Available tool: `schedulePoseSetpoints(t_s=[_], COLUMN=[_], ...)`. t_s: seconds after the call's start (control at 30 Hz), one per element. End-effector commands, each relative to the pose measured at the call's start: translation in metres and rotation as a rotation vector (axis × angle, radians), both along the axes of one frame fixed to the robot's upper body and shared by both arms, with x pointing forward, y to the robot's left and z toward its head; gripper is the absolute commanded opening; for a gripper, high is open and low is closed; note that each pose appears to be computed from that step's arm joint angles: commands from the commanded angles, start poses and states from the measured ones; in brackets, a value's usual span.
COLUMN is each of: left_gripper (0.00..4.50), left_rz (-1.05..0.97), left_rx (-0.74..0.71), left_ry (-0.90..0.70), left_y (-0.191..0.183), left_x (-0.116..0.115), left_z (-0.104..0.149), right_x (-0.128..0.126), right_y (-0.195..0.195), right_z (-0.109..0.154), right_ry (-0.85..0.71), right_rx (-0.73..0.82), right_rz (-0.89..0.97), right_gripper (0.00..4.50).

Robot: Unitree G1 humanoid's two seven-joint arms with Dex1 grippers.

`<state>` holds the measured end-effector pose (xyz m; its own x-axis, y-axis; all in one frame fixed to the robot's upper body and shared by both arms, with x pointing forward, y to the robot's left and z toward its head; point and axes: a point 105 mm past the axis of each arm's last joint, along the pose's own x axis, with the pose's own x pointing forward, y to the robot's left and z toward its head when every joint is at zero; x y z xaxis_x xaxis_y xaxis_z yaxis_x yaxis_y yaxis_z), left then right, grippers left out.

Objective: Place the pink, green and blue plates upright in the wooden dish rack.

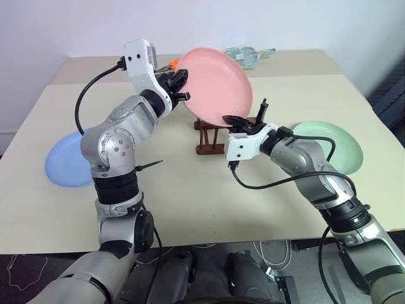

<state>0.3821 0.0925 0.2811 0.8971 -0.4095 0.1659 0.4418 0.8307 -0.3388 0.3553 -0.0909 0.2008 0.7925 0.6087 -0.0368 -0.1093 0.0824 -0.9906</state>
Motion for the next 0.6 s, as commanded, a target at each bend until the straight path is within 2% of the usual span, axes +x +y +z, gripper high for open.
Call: schedulePoseSetpoints(t_s=[0.03, 0.07, 0.1, 0.13, 0.2, 0.33, 0.4, 0.47, 0.6], left_gripper=[2.90, 2.90, 2.90, 2.90, 2.90, 2.90, 2.90, 2.90, 2.90], left_rz=[0.135, 0.177, 0.226, 0.237, 0.192, -0.088, -0.238, -0.319, -0.458], left_rx=[0.057, 0.111, 0.225, 0.360, 0.486, 0.615, 0.668, 0.677, 0.612], left_ry=[-0.189, -0.206, -0.234, -0.252, -0.273, -0.386, -0.406, -0.407, -0.396], left_y=[0.032, 0.040, 0.049, 0.054, 0.055, 0.024, 0.009, 0.002, -0.012], left_x=[-0.001, 0.002, 0.005, 0.007, 0.006, -0.023, -0.039, -0.049, -0.069], left_z=[0.035, 0.034, 0.030, 0.019, 0.002, -0.030, -0.049, -0.059, -0.067], right_x=[-0.005, -0.006, -0.008, -0.013, -0.023, -0.036, -0.042, -0.045, -0.049], right_y=[-0.022, -0.027, -0.033, -0.038, -0.048, -0.066, -0.069, -0.069, -0.066], right_z=[0.025, 0.028, 0.035, 0.045, 0.062, 0.074, 0.076, 0.076, 0.069], right_ry=[-0.068, -0.070, -0.068, -0.056, 0.024, 0.324, 0.436, 0.506, 0.606], right_rx=[0.113, 0.144, 0.209, 0.306, 0.543, 1.074, 1.256, 1.333, 1.375], right_rz=[-0.058, -0.067, -0.076, -0.058, -0.010, 0.099, 0.165, 0.190, 0.201], right_gripper=[0.00, 0.00, 0.00, 0.00, 0.00, 0.00, 0.00, 0.00, 0.00])
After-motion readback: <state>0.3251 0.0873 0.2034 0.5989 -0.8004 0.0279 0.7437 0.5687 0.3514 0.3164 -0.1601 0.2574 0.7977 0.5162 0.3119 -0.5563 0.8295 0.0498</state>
